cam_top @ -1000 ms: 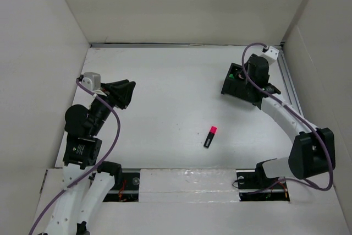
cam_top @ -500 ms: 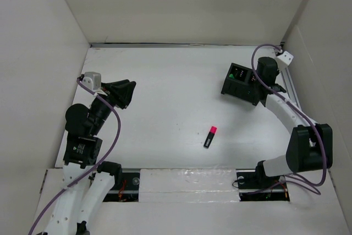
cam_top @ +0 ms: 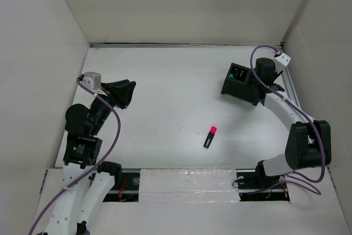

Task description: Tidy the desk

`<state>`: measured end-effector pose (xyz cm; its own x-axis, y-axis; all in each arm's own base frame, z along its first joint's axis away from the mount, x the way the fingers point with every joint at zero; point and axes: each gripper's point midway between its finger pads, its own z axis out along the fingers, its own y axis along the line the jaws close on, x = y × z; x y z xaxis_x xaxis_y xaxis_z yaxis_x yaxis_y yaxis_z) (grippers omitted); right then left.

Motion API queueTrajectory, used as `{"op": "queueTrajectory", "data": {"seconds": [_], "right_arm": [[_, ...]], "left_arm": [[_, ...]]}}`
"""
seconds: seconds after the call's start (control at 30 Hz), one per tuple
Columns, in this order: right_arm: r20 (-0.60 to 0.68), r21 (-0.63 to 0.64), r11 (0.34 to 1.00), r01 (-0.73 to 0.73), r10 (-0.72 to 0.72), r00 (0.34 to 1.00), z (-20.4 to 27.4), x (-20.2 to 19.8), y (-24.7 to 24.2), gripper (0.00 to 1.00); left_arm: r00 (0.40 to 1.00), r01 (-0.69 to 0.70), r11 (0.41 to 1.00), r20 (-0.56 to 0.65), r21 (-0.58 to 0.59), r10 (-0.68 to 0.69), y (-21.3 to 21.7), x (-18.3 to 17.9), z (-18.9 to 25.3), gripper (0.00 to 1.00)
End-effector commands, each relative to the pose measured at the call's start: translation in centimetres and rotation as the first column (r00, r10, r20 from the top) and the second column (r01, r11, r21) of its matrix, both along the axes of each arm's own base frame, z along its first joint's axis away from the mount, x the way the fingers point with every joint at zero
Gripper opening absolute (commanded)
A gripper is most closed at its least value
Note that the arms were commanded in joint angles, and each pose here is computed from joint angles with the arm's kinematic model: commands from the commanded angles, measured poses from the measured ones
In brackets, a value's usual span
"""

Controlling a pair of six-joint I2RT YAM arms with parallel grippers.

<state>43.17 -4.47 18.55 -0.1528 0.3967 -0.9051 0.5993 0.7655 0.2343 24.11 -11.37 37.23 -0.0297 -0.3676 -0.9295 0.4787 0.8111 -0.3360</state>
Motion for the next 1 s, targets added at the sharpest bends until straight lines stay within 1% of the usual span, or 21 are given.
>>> {"op": "queueTrajectory", "data": {"seconds": [0.0, 0.03, 0.1, 0.17, 0.2, 0.23, 0.27, 0.33, 0.37, 0.4, 0.47, 0.53, 0.57, 0.6, 0.63, 0.7, 0.73, 0.77, 0.8, 0.83, 0.97], "right_arm": [[0.108, 0.026, 0.999, -0.048, 0.045, 0.993, 4.1, 0.3, 1.5, 0.57], [0.134, 0.023, 0.998, -0.064, 0.060, 0.989, 5.0, -0.1, 2.0, 0.59], [0.142, 0.026, 0.996, -0.085, 0.081, 0.987, 5.4, -0.6, 2.8, 0.59], [0.185, 0.042, 0.987, -0.156, 0.146, 0.972, 7.0, -1.5, 5.2, 0.44], [0.185, 0.050, 0.979, -0.195, 0.183, 0.966, 6.5, -2.1, 6.4, 0.32], [0.192, 0.059, 0.961, -0.270, 0.254, 0.948, 6.4, -2.5, 8.8, 0.10], [0.209, 0.072, 0.933, -0.352, 0.331, 0.920, 6.7, -3.2, 10.7, 0.02], [0.180, 0.109, 0.884, -0.455, 0.432, 0.883, 4.0, -4.8, 13.9, 0.00], [0.194, 0.124, 0.816, -0.564, 0.537, 0.821, 3.6, -6.3, 17.3, 0.00], [0.177, 0.132, 0.793, -0.595, 0.571, 0.801, 2.4, -7.4, 18.6, 0.00], [0.063, 0.155, 0.739, -0.656, 0.655, 0.753, -1.8, -10.8, 21.1, 0.00], [-0.023, 0.169, 0.730, -0.662, 0.674, 0.738, -3.6, -13.3, 21.3, 0.00], [-0.081, 0.175, 0.719, -0.673, 0.691, 0.718, -4.7, -14.8, 21.4, 0.06], [-0.098, 0.181, 0.693, -0.698, 0.719, 0.688, -5.0, -16.0, 22.1, 0.14], [-0.117, 0.194, 0.688, -0.699, 0.724, 0.680, -5.3, -16.8, 22.1, 0.32], [-0.212, 0.225, 0.676, -0.702, 0.737, 0.642, -7.2, -18.9, 21.8, 0.46], [-0.239, 0.245, 0.688, -0.683, 0.726, 0.645, -7.8, -19.4, 21.4, 0.55], [-0.281, 0.261, 0.683, -0.682, 0.730, 0.623, -8.7, -20.5, 21.3, 0.58], [-0.303, 0.282, 0.675, -0.682, 0.737, 0.605, -9.6, -21.3, 21.4, 0.65], [-0.303, 0.282, 0.675, -0.682, 0.737, 0.604, -9.6, -21.4, 21.4, 0.67], [-0.358, 0.325, 0.662, -0.675, 0.747, 0.560, -11.8, -22.0, 21.9, 0.68]], "left_arm": [[0.999, 0.009, 1.000, 0.052, -0.015, -0.009, -0.1, -0.2, 1.3, 0.30], [0.999, 0.011, 1.000, 0.049, -0.014, -0.010, -0.2, -0.2, 1.2, 0.30], [0.999, 0.020, 1.000, 0.049, -0.013, -0.019, -0.3, -0.2, 1.2, 0.30], [0.999, 0.019, 1.000, 0.049, -0.014, -0.018, -0.3, -0.2, 1.2, 0.30], [0.999, 0.017, 1.000, 0.050, -0.014, -0.016, -0.3, -0.2, 1.3, 0.30], [0.999, 0.019, 1.000, 0.047, -0.014, -0.018, -0.3, -0.2, 1.2, 0.30], [0.999, 0.019, 1.000, 0.049, -0.014, -0.018, -0.3, -0.2, 1.2, 0.30], [0.998, 0.010, 1.000, 0.056, -0.017, -0.009, -0.1, -0.3, 1.4, 0.30], [0.998, 0.007, 1.000, 0.056, -0.017, -0.006, -0.1, -0.3, 1.4, 0.30], [0.998, 0.004, 1.000, 0.056, -0.017, -0.003, 0.0, -0.3, 1.4, 0.30], [0.999, 0.010, 1.000, 0.051, -0.016, -0.009, -0.1, -0.3, 1.4, 0.30], [0.998, 0.024, 1.000, 0.056, -0.019, -0.023, -0.3, -0.4, 1.4, 0.30], [0.998, 0.023, 1.000, 0.052, -0.020, -0.022, -0.3, -0.3, 1.4, 0.30], [0.999, 0.021, 1.000, 0.050, -0.020, -0.020, -0.3, -0.3, 1.4, 0.30], [0.999, 0.023, 1.000, 0.049, -0.019, -0.022, -0.4, -0.3, 1.4, 0.30], [0.998, 0.031, 0.999, 0.052, -0.021, -0.030, -0.5, -0.4, 1.5, 0.30], [0.998, 0.029, 0.999, 0.055, -0.020, -0.028, -0.4, -0.4, 1.5, 0.30], [0.998, 0.028, 0.999, 0.055, -0.019, -0.026, -0.4, -0.4, 1.5, 0.30], [0.999, 0.020, 1.000, 0.047, -0.019, -0.019, -0.3, -0.2, 1.4, 0.30], [0.999, 0.020, 1.000, 0.047, -0.021, -0.019, -0.3, -0.2, 1.4, 0.30], [0.997, 0.035, 0.999, 0.064, -0.024, -0.033, -0.5, -0.6, 1.7, 0.30]]}}
